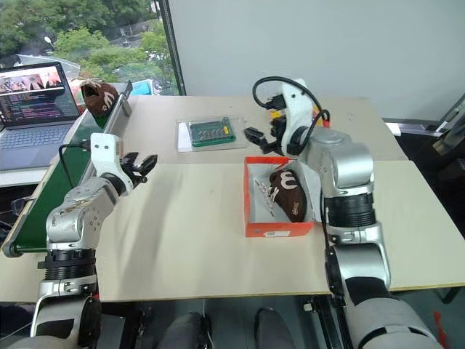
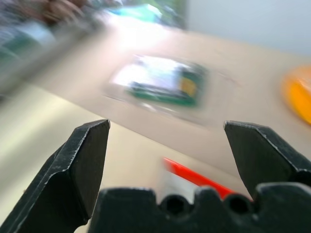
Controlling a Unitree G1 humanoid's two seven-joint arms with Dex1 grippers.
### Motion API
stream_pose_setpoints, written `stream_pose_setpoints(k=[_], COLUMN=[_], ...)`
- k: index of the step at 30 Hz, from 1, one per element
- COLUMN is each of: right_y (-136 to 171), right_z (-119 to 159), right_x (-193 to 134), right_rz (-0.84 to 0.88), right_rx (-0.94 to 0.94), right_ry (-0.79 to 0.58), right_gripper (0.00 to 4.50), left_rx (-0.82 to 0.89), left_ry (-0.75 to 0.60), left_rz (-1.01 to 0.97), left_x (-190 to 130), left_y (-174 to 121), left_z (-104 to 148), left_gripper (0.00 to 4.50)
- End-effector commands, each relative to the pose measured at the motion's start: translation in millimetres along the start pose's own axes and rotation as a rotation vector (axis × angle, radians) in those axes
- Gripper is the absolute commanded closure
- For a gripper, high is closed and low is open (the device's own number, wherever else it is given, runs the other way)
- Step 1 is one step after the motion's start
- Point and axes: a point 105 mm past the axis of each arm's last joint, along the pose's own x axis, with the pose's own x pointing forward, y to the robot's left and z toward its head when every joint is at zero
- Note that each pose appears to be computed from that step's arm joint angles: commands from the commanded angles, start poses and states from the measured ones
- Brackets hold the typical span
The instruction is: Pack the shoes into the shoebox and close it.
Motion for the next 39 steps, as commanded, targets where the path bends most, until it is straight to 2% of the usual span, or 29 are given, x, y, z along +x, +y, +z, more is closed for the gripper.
stream_pose_setpoints(k=[1, 2, 3, 12, 17, 24, 33, 39], right_y=[40.7, 50.4, 55.7, 79.1, 82.3, 81.9, 74.5, 67.2], right_z=[15.3, 10.1, 4.1, -48.7, -57.2, -61.8, -63.7, -65.5], right_x=[-8.4, -10.0, -10.3, 1.1, 4.7, 2.1, -5.9, -11.6], right_rz=[0.278, 0.350, 0.384, 0.455, 0.454, 0.435, 0.381, 0.350], right_rx=[0.029, 0.056, 0.060, -0.120, -0.105, -0.092, -0.097, -0.115], right_ry=[-0.179, -0.185, -0.179, -0.052, -0.024, -0.013, -0.005, 0.010], right_gripper=[0.00, 0.00, 0.00, 0.00, 0.00, 0.00, 0.00, 0.00], left_rx=[-0.004, -0.020, -0.028, -0.086, -0.008, 0.036, 0.072, 0.100], left_ry=[-0.099, -0.108, -0.117, -0.125, -0.087, -0.051, -0.025, -0.032], left_rz=[0.147, 0.174, 0.201, 0.325, 0.406, 0.421, 0.381, 0.404], left_x=[-13.8, -17.4, -20.8, -45.9, -49.4, -41.0, -26.9, -21.0], left_y=[32.9, 39.1, 45.0, 92.8, 121.5, 139.4, 144.4, 149.9], left_z=[16.4, 16.1, 16.0, -2.4, -9.9, -18.0, -24.2, -15.9], left_gripper=[0.84, 0.56, 0.08, 0.08, 0.08, 0.08, 0.08, 0.08])
